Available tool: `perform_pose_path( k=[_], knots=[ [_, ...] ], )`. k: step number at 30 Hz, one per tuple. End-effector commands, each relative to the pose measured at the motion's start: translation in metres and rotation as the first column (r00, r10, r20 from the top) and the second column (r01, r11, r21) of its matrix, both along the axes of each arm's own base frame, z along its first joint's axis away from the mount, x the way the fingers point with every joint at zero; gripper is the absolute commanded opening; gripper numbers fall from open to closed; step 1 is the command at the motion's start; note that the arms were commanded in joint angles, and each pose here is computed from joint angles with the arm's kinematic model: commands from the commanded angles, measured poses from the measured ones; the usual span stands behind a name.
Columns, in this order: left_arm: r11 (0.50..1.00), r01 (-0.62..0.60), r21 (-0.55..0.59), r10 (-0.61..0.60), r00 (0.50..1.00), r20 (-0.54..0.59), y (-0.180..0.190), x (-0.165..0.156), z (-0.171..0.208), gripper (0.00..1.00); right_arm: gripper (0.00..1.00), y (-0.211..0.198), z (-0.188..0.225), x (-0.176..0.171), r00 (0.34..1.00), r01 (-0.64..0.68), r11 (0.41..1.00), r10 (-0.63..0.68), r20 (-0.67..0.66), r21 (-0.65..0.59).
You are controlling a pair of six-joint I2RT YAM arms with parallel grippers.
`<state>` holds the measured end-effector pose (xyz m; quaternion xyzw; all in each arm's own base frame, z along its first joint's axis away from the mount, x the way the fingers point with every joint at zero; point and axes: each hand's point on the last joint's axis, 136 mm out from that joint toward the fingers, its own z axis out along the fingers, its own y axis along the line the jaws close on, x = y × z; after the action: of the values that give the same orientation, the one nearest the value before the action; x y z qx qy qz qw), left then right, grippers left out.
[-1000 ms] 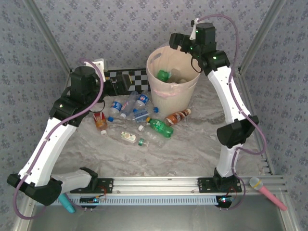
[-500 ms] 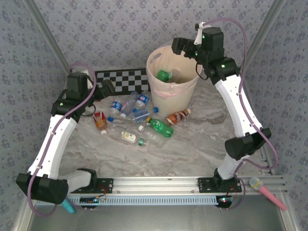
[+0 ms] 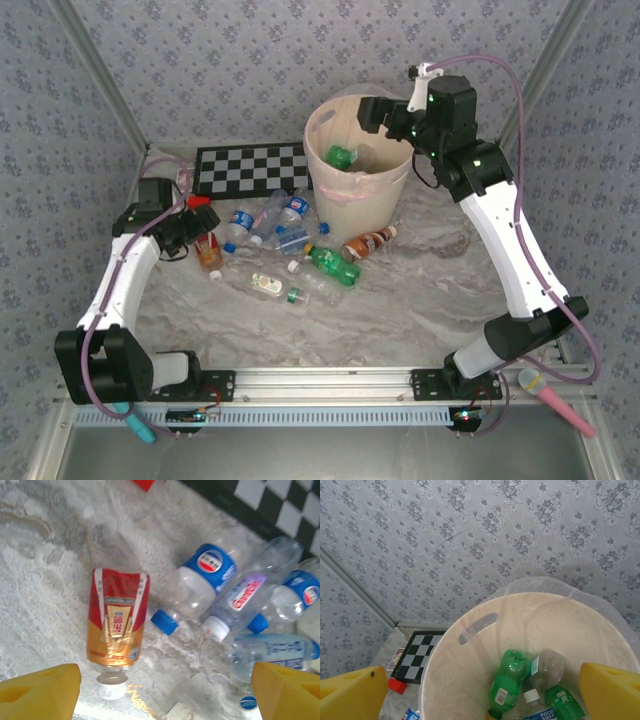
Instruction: Put the plastic bottles in the bin
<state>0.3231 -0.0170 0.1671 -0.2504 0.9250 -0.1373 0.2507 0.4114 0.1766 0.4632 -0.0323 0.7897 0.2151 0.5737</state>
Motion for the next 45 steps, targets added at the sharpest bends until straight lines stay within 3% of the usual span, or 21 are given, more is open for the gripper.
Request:
perform_pose_path(
  k=[1, 5, 15, 24, 27, 32, 38, 45],
  knots=[
    [0.999, 0.038, -0.012, -0.038, 0.998, -0.058, 0.000, -0.006, -0.022, 0.87, 1.00, -0.002, 0.002, -0.007, 1.000, 0.004, 1.000, -0.003, 0.017, -0.020],
    [0.997, 0.047, -0.055, -0.053, 0.991, -0.120, -0.002, -0.006, -0.048, 0.85, 1.00, -0.001, -0.001, -0.008, 1.000, 0.002, 1.000, -0.002, 0.005, -0.023],
    [0.997, 0.069, -0.025, -0.073, 0.969, -0.235, 0.007, 0.010, -0.097, 0.81, 1.00, -0.008, -0.004, -0.022, 1.000, 0.021, 0.999, -0.021, 0.003, -0.037],
    [0.996, 0.084, -0.007, -0.082, 0.953, -0.292, 0.011, 0.013, -0.125, 0.81, 1.00, -0.013, -0.007, -0.028, 0.999, 0.033, 0.999, -0.032, 0.003, -0.035],
    [0.996, 0.086, -0.010, -0.085, 0.951, -0.298, 0.010, 0.013, -0.129, 0.75, 1.00, -0.013, -0.008, -0.028, 1.000, 0.031, 0.999, -0.031, 0.001, -0.034],
    [0.996, 0.094, -0.003, -0.091, 0.955, -0.283, 0.010, 0.012, -0.123, 0.61, 1.00, -0.015, -0.012, -0.029, 0.999, 0.037, 0.999, -0.038, -0.006, -0.039],
    [0.997, 0.081, 0.005, -0.077, 0.967, -0.244, 0.011, 0.010, -0.095, 0.59, 1.00, -0.012, -0.015, -0.025, 0.999, 0.033, 0.999, -0.033, -0.006, -0.031],
    [0.998, 0.061, -0.027, -0.064, 0.991, -0.121, 0.003, 0.011, -0.032, 0.58, 1.00, -0.011, -0.012, -0.022, 1.000, 0.031, 0.999, -0.031, 0.003, -0.020]
  ],
)
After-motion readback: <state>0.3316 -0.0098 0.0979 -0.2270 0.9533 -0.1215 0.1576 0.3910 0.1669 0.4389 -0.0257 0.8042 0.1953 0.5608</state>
